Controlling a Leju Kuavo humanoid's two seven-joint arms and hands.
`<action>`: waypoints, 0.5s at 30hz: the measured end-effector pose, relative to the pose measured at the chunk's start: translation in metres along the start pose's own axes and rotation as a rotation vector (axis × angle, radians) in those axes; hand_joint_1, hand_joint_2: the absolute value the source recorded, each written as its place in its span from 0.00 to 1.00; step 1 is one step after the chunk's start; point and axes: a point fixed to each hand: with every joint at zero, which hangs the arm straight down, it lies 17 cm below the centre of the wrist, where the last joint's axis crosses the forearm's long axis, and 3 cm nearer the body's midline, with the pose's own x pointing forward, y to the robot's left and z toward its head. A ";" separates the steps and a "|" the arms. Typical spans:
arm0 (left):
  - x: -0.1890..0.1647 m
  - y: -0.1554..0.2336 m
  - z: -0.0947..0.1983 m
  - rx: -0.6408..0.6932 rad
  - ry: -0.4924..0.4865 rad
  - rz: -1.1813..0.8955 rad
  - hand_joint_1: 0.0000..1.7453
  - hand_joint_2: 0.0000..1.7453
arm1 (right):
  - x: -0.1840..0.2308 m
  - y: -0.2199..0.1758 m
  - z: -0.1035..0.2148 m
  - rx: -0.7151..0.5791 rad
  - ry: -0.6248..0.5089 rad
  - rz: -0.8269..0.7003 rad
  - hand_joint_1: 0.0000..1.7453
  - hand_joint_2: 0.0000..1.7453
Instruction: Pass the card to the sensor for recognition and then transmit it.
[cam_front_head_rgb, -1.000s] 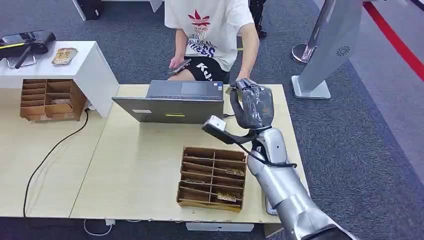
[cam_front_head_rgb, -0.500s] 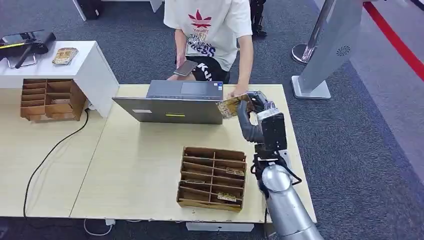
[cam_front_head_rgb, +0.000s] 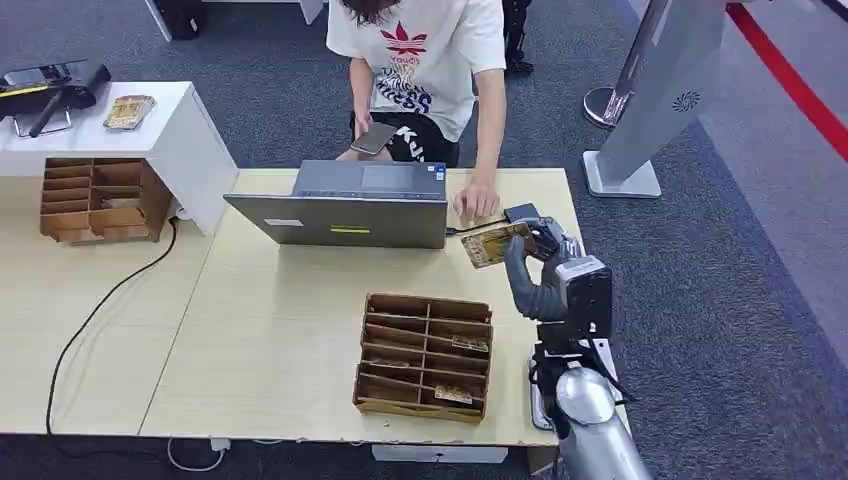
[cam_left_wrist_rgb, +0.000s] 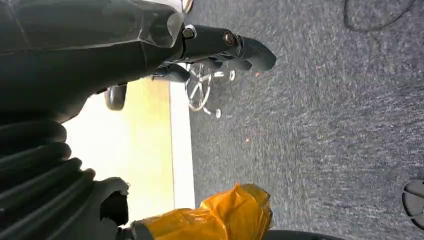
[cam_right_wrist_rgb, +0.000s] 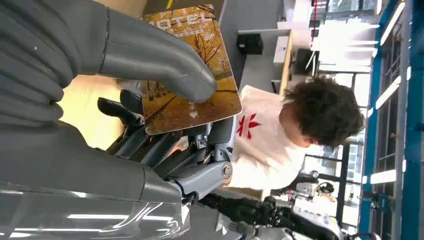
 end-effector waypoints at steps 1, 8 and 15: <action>0.000 0.000 0.000 0.002 -0.001 -0.006 0.00 1.00 | -0.001 -0.004 0.002 -0.007 0.002 0.007 1.00 1.00; 0.001 0.005 0.000 0.024 -0.009 -0.097 0.00 1.00 | -0.020 -0.044 0.033 -0.082 0.068 0.063 1.00 1.00; 0.005 0.012 0.000 0.055 -0.028 -0.185 0.00 1.00 | -0.044 -0.062 0.083 -0.102 0.169 0.081 1.00 1.00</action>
